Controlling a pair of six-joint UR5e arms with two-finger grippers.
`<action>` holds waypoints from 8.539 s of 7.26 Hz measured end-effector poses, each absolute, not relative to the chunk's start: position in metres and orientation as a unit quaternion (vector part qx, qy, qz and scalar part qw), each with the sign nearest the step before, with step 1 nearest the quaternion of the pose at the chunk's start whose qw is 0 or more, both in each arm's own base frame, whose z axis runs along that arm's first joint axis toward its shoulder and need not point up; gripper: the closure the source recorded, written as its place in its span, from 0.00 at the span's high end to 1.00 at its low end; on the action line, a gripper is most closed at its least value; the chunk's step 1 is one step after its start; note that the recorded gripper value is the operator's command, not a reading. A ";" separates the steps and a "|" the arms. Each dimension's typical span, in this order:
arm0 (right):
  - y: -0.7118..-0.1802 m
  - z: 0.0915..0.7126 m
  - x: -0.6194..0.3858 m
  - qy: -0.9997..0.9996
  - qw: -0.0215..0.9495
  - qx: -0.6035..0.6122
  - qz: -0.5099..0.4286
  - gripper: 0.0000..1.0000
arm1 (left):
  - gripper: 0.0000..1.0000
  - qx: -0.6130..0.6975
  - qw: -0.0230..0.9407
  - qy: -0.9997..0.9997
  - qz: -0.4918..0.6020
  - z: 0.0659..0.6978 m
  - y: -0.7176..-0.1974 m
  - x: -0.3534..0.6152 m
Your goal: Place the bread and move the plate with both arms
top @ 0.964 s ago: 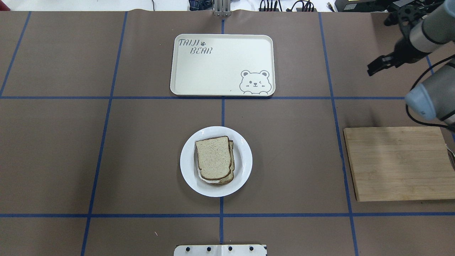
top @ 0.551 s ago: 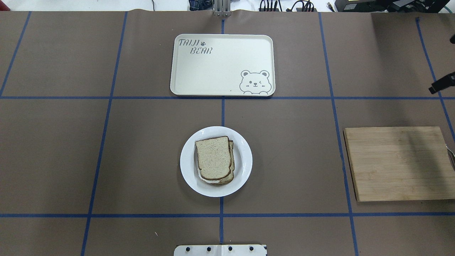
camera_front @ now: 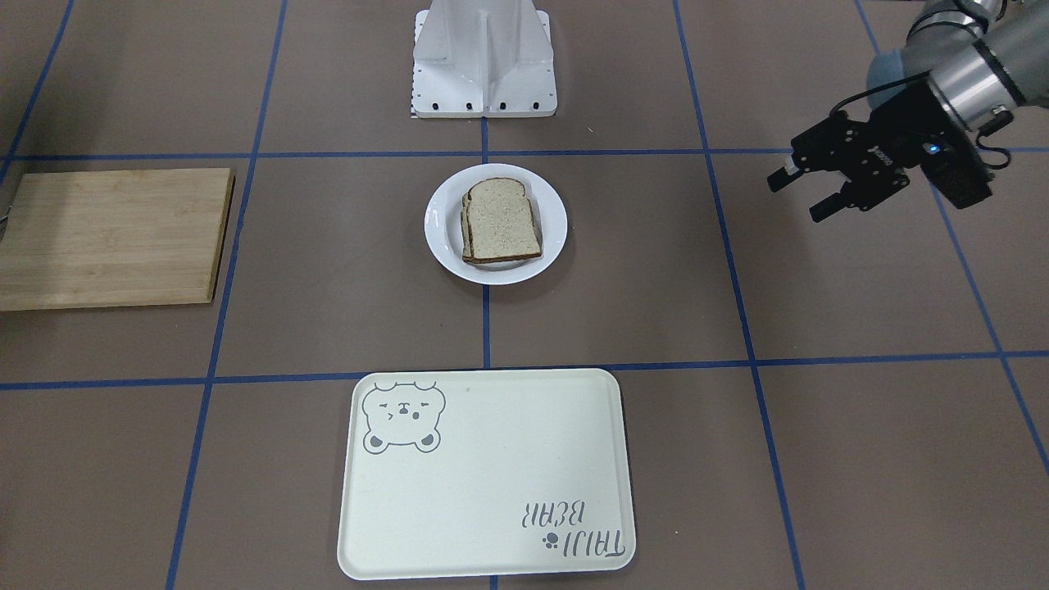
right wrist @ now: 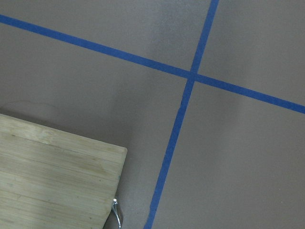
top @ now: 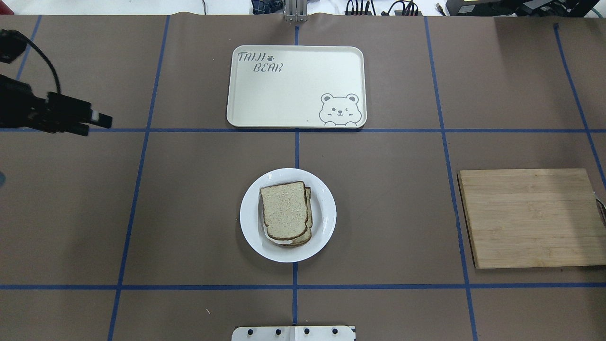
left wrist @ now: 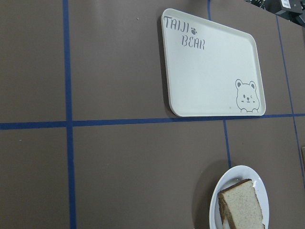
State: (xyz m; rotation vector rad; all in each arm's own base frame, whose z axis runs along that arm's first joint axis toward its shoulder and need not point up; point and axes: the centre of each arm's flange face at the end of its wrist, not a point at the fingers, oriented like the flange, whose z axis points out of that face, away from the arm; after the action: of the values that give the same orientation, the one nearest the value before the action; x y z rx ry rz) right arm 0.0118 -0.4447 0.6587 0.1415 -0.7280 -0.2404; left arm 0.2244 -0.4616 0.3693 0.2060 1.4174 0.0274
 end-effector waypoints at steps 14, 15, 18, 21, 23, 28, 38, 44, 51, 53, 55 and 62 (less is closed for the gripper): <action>-0.442 0.661 0.017 -0.364 0.923 0.064 -0.104 1.00 | 0.42 0.052 0.680 0.727 -0.079 0.382 -0.338 0.504; -0.442 0.662 0.017 -0.364 0.923 0.063 -0.104 1.00 | 0.42 0.052 0.679 0.728 -0.080 0.382 -0.331 0.509; -0.442 0.662 0.017 -0.364 0.923 0.063 -0.104 1.00 | 0.37 0.053 0.678 0.728 -0.084 0.379 -0.320 0.528; -0.442 0.662 0.017 -0.364 0.923 0.063 -0.104 1.00 | 0.00 0.045 0.669 0.736 -0.095 0.367 -0.312 0.541; -0.442 0.662 0.017 -0.364 0.923 0.064 -0.104 1.00 | 0.00 0.042 0.668 0.736 -0.098 0.366 -0.311 0.542; -0.442 0.662 0.017 -0.363 0.924 0.065 -0.105 1.00 | 0.00 0.001 0.632 0.765 -0.125 0.340 -0.308 0.541; -0.442 0.665 0.017 -0.361 0.925 0.062 -0.104 1.00 | 0.00 0.062 0.547 0.737 -0.392 0.245 -0.419 0.544; -0.445 0.664 0.017 -0.360 0.925 0.063 -0.104 1.00 | 0.00 0.075 0.568 0.655 -0.492 0.262 -0.540 0.591; -0.446 0.673 0.018 -0.354 0.929 0.052 -0.091 1.00 | 0.98 0.108 0.599 0.650 -0.456 0.240 -0.549 0.607; -0.444 0.676 0.019 -0.353 0.931 0.047 -0.084 1.00 | 0.98 0.132 0.635 0.648 -0.401 0.223 -0.541 0.592; -0.442 0.678 0.019 -0.352 0.931 0.044 -0.082 1.00 | 0.98 0.130 0.674 0.638 -0.349 0.211 -0.527 0.567; -0.427 0.688 0.034 -0.356 0.931 0.040 -0.064 1.00 | 0.98 0.249 0.868 0.428 0.039 0.309 -0.560 0.392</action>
State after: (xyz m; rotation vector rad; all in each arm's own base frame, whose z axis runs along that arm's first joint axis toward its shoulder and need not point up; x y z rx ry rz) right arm 0.0338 -0.4270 0.6882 0.0815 -0.7290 -0.1307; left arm 0.3921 -0.5603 0.3087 0.5201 0.8961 0.0820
